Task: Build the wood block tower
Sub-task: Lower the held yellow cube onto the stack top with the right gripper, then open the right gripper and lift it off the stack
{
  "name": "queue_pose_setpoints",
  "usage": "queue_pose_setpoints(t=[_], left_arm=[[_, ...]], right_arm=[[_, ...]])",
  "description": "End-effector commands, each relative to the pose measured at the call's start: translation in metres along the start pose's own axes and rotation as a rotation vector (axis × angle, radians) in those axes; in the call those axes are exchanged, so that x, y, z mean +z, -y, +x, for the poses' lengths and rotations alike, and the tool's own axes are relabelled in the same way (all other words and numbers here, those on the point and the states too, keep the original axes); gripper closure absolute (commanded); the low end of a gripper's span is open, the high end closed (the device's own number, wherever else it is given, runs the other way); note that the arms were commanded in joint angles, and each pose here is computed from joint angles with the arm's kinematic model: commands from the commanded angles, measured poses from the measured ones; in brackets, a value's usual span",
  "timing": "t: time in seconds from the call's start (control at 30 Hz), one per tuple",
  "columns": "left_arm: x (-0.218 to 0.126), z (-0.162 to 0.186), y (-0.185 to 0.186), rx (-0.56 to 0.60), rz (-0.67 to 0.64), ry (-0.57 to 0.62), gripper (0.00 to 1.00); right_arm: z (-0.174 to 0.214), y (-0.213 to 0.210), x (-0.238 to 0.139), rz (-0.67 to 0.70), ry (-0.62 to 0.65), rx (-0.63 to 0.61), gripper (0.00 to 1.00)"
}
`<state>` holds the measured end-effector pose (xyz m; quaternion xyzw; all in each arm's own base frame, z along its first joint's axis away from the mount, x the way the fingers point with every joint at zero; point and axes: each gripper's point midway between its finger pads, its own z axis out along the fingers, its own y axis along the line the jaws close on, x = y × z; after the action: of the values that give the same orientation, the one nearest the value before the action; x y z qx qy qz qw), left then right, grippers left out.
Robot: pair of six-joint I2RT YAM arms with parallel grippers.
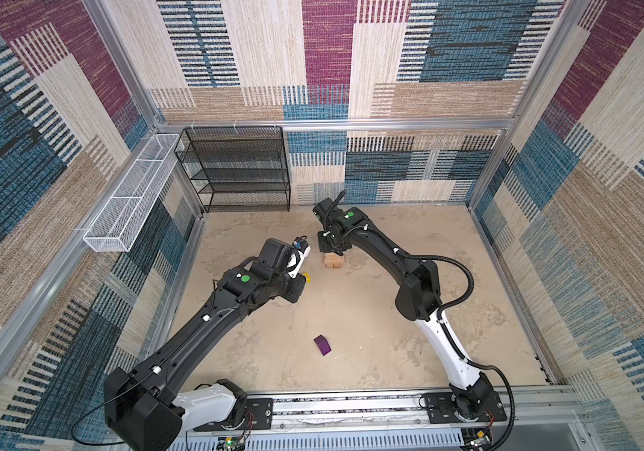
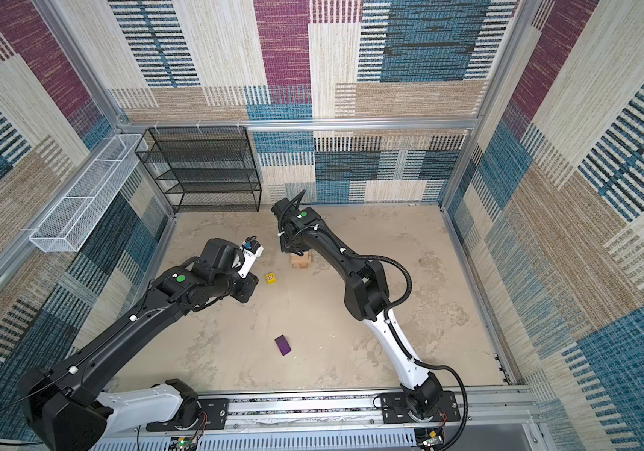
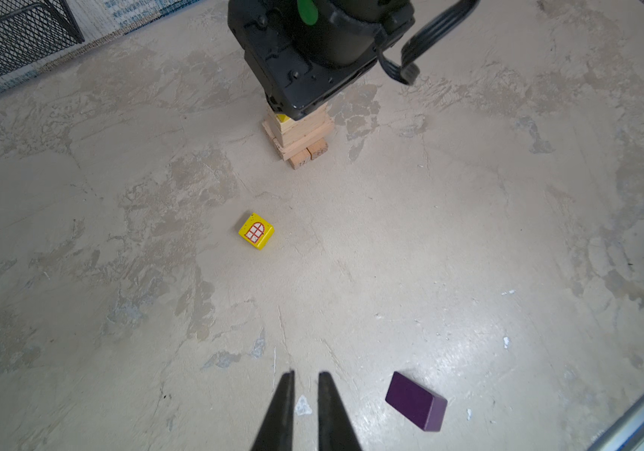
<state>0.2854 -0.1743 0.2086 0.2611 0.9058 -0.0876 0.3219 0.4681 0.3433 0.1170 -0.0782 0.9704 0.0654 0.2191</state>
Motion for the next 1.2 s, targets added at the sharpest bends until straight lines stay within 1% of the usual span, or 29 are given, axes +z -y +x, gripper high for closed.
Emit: queue_pose_setpoints(t=[0.0,0.03,0.07,0.17,0.33,0.47,0.53,0.57,0.7,0.8,0.9,1.07,1.1,1.17], left_arm=[[-0.001,0.001,-0.003,0.006,-0.013,-0.001,0.83],[-0.001,0.001,-0.003,0.005,-0.014,-0.002,0.83],[-0.001,0.002,-0.003,0.006,-0.013,-0.003,0.83],[-0.001,0.001,-0.003,0.007,-0.013,-0.002,0.84],[-0.002,0.001,-0.003,0.007,-0.014,0.0,0.84],[-0.002,0.001,-0.004,0.007,-0.022,0.001,0.84],[-0.003,0.001,-0.006,0.008,-0.031,0.004,0.84],[-0.003,0.002,-0.007,0.008,-0.036,0.004,0.84],[-0.007,0.0,-0.01,0.006,-0.052,0.019,0.84],[-0.01,-0.001,-0.011,0.005,-0.059,0.035,0.84],[-0.011,-0.001,-0.012,0.005,-0.068,0.042,0.84],[-0.013,-0.001,-0.016,0.005,-0.085,0.049,0.84],[-0.013,-0.001,-0.017,0.005,-0.088,0.05,0.84],[-0.014,-0.001,-0.017,0.003,-0.091,0.053,0.85]], right_arm=[[-0.004,-0.001,-0.001,-0.002,0.017,0.008,0.59],[-0.004,-0.001,0.0,0.0,0.015,0.01,0.58],[-0.004,-0.001,0.0,0.0,0.016,0.009,0.54],[-0.004,0.0,-0.001,0.002,0.015,0.011,0.5],[-0.007,-0.002,-0.006,-0.008,0.027,0.018,0.49],[-0.017,-0.008,-0.02,-0.043,0.059,0.026,0.48],[-0.023,-0.009,-0.032,-0.057,0.085,0.029,0.45],[-0.026,-0.011,-0.038,-0.069,0.096,0.026,0.4],[-0.038,-0.014,-0.065,-0.102,0.15,0.012,0.27],[-0.044,-0.012,-0.087,-0.107,0.188,-0.008,0.22],[-0.048,-0.005,-0.105,-0.096,0.238,-0.007,0.0],[-0.042,0.006,-0.113,-0.14,0.271,-0.019,0.01],[-0.037,0.01,-0.107,-0.151,0.258,-0.02,0.08],[-0.031,0.02,-0.099,-0.179,0.246,-0.002,0.29]])
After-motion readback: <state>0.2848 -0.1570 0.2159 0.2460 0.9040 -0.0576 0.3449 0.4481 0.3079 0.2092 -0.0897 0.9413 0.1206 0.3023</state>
